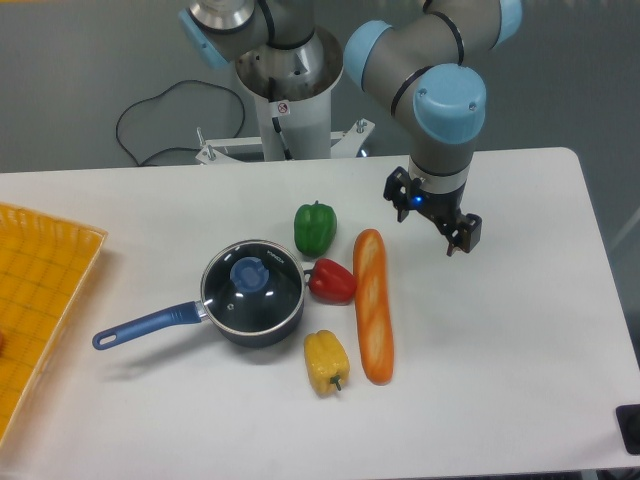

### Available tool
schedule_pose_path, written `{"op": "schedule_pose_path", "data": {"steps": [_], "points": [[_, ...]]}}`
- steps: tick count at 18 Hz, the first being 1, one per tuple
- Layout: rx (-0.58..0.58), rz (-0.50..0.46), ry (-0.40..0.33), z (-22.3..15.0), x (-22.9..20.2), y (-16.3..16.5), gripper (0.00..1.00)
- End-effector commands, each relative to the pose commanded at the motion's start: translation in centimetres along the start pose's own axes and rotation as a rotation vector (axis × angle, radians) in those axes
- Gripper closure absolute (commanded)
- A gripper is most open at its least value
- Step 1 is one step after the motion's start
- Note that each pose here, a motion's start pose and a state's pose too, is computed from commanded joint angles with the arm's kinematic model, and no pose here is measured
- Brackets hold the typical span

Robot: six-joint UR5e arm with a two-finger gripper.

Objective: Place the lid on the table

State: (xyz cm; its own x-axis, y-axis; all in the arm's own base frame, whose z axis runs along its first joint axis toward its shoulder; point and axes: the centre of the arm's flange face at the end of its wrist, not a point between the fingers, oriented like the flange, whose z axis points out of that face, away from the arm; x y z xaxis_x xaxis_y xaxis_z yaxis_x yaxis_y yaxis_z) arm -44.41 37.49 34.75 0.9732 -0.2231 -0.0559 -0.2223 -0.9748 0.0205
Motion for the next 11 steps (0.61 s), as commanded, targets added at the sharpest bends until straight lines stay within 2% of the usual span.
{"op": "schedule_pose_path", "data": {"steps": [7, 11], "points": [[0.004, 0.035, 0.007, 0.2, 2.2, -2.5, 0.00], [0.009, 0.068, -0.012, -1.1, 4.2, -4.4, 0.00]]}}
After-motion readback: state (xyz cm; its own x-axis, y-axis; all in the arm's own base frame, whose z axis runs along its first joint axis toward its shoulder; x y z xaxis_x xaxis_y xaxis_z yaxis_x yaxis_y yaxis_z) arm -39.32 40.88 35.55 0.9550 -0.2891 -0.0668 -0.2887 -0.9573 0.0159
